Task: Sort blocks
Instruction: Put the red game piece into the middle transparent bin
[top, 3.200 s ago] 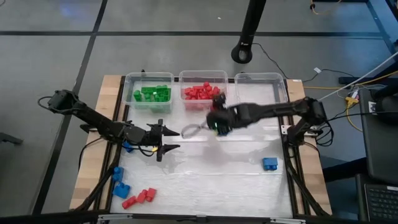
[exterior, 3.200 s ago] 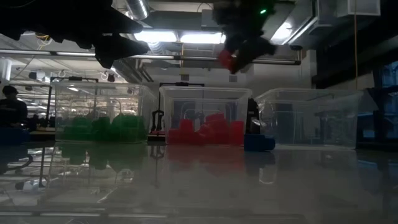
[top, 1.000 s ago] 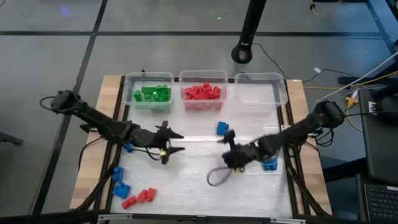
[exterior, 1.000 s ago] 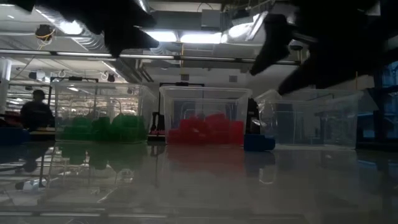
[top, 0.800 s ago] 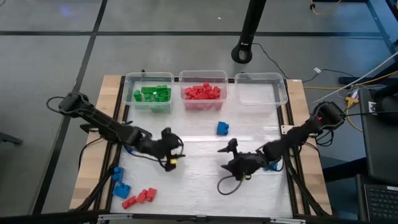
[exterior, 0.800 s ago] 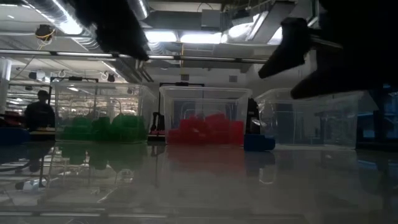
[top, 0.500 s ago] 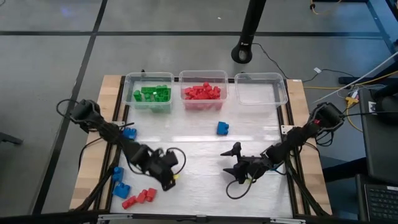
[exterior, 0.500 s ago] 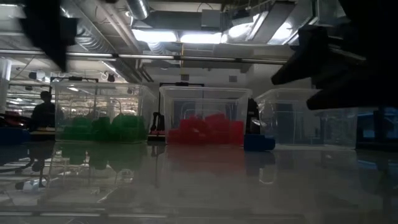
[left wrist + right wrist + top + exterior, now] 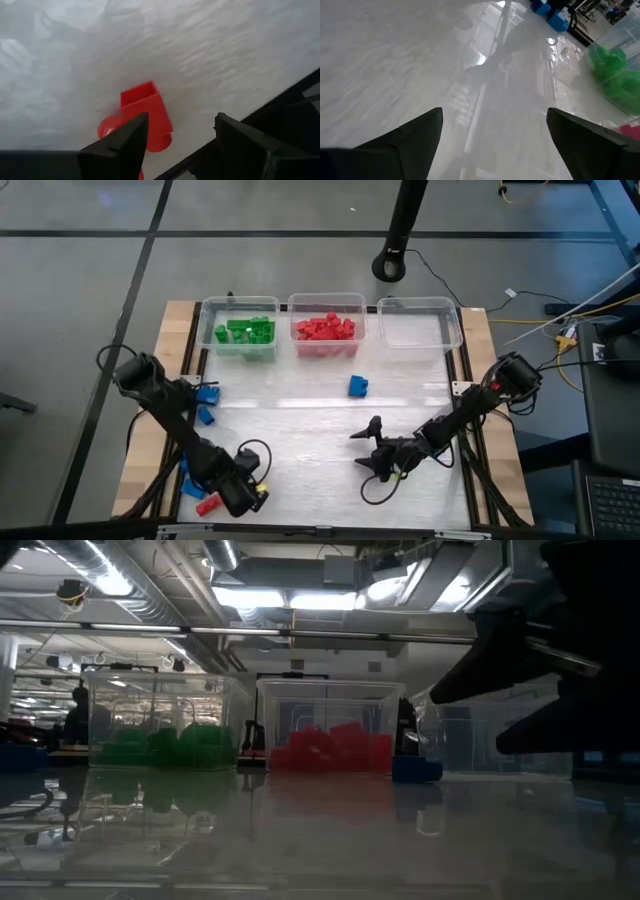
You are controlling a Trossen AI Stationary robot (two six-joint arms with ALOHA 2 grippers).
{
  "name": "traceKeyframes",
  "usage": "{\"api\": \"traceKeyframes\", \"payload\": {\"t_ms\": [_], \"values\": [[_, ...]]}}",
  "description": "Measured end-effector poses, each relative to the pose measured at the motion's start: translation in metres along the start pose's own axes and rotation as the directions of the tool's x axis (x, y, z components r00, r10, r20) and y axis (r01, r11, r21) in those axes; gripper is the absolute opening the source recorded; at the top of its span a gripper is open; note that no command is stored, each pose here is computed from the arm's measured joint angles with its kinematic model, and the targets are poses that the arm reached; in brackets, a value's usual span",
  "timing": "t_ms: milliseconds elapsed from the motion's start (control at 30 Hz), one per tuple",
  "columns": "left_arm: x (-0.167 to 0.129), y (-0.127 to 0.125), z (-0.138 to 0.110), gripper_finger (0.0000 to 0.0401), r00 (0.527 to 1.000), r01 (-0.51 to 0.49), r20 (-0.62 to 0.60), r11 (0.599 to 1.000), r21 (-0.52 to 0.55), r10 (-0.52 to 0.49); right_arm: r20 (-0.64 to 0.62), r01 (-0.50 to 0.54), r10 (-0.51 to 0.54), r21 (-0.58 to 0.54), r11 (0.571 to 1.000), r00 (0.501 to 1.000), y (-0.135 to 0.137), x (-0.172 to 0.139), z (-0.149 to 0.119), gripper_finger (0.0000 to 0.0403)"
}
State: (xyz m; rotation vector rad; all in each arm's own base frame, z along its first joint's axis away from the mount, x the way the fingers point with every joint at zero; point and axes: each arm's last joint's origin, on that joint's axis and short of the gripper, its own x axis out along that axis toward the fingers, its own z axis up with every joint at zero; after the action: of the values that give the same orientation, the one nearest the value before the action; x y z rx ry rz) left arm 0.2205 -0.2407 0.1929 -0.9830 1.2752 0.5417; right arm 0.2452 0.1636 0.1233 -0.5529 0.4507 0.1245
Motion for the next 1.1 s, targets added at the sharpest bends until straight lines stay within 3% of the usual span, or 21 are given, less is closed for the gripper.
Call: {"api": "traceKeyframes", "payload": {"t_ms": [500, 1100], "values": [[0.008, 0.007, -0.016, 0.0214, 0.998, -0.056, -0.027, 0.997, -0.055, 0.055, 0.033, -0.033, 0.033, 0.014, 0.999, 0.999, 0.001, 0.0, 0.003, 0.0356], [0.022, 0.018, -0.009, 0.0214, 0.995, -0.076, 0.062, 0.995, -0.061, 0.08, 0.032, -0.034, 0.033, 0.013, 0.999, 0.999, 0.001, 0.0, 0.003, 0.0356]]}}
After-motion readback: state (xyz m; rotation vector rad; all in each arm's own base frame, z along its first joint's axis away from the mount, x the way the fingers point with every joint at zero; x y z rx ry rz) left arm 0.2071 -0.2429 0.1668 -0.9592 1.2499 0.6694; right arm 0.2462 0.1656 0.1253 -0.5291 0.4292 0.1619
